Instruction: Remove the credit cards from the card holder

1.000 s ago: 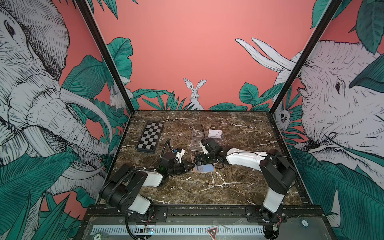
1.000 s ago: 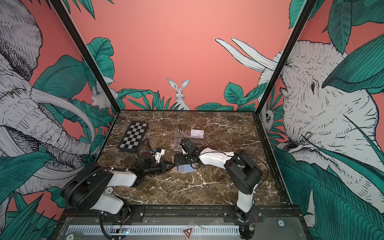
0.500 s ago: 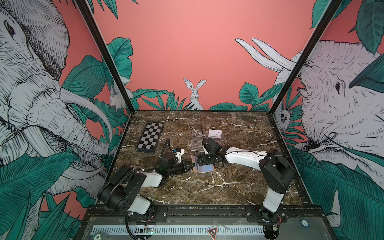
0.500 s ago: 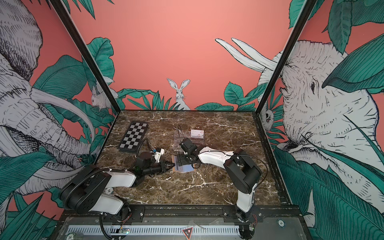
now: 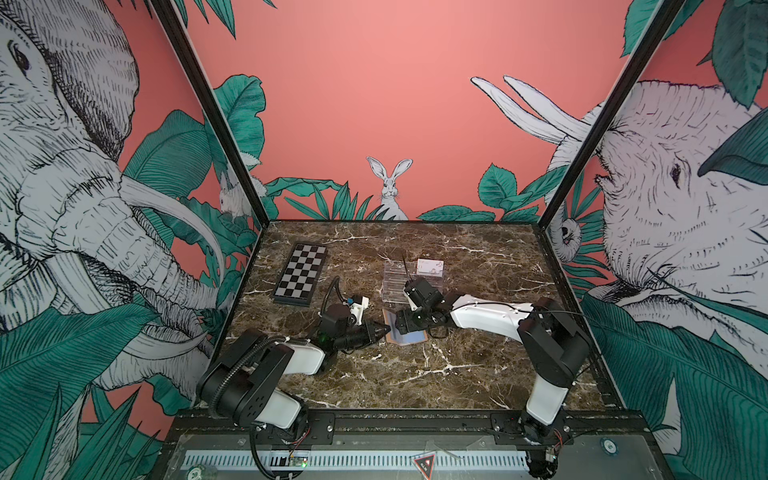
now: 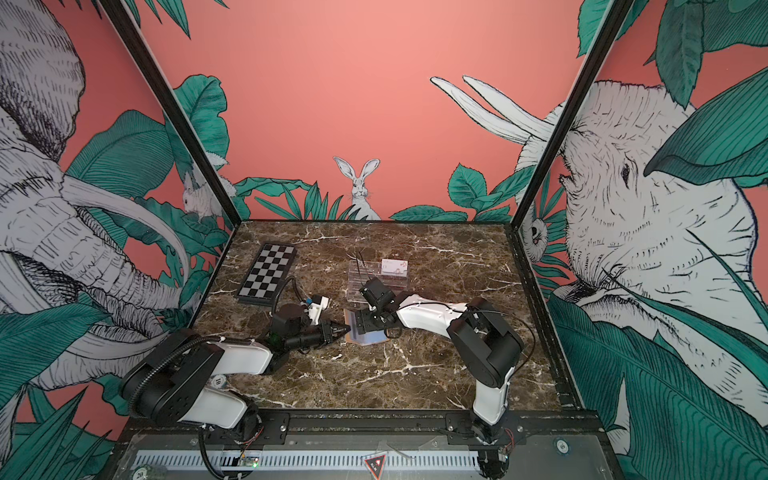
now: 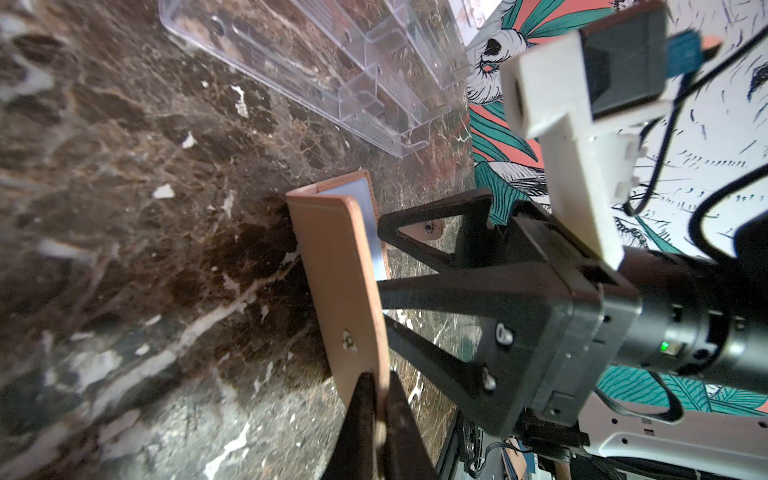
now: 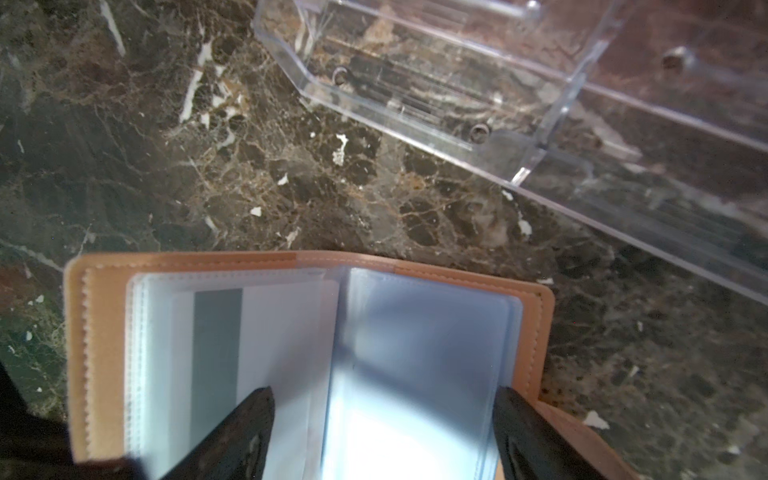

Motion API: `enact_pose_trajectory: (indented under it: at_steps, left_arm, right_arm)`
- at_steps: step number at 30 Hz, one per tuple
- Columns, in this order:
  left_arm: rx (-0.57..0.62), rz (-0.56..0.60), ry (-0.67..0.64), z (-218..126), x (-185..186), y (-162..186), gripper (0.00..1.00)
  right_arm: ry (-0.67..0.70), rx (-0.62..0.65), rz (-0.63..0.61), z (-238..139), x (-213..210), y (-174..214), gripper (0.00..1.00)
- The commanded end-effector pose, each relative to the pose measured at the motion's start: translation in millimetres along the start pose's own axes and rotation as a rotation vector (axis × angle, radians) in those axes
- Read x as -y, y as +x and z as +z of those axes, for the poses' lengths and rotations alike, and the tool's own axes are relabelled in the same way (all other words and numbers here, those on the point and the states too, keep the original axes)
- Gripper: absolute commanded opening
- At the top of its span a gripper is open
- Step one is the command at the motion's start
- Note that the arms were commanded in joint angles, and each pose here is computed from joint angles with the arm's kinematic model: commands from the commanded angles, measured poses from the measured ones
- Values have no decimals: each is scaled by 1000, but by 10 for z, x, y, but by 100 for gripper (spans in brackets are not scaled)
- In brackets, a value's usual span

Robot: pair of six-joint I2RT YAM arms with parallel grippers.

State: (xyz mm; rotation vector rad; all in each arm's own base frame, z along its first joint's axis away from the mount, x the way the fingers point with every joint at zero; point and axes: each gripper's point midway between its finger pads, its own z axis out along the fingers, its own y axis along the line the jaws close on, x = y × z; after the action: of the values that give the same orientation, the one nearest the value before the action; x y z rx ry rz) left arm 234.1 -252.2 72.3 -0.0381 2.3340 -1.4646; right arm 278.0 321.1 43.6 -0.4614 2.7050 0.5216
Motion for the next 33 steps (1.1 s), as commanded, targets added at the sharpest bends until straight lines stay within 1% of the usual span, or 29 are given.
enact_pose_trajectory:
  at_steps: [1,4,9,17,23,30,33]
  left_arm:
    - [20,23,32,-14,71,-17,8]
    - [20,21,31,-15,66,-17,5]
    - [18,19,28,-13,58,-12,0]
    - [19,20,31,-12,66,-16,0]
    - [22,20,34,-11,73,-24,0]
    - [23,24,36,-5,81,-34,0]
    - [25,22,36,-8,82,-39,0]
  right_arm:
    - [-35,47,-8,-137,-83,-64,82]
    - [-82,76,-7,-185,-153,-89,84]
    - [-115,103,-15,-272,-199,-96,87]
    - [-211,102,-14,-315,-332,-32,87]
    - [-215,74,-7,-251,-347,57,87]
    - [-228,81,-14,-251,-429,50,88]
    - [-199,64,-17,-216,-387,68,88]
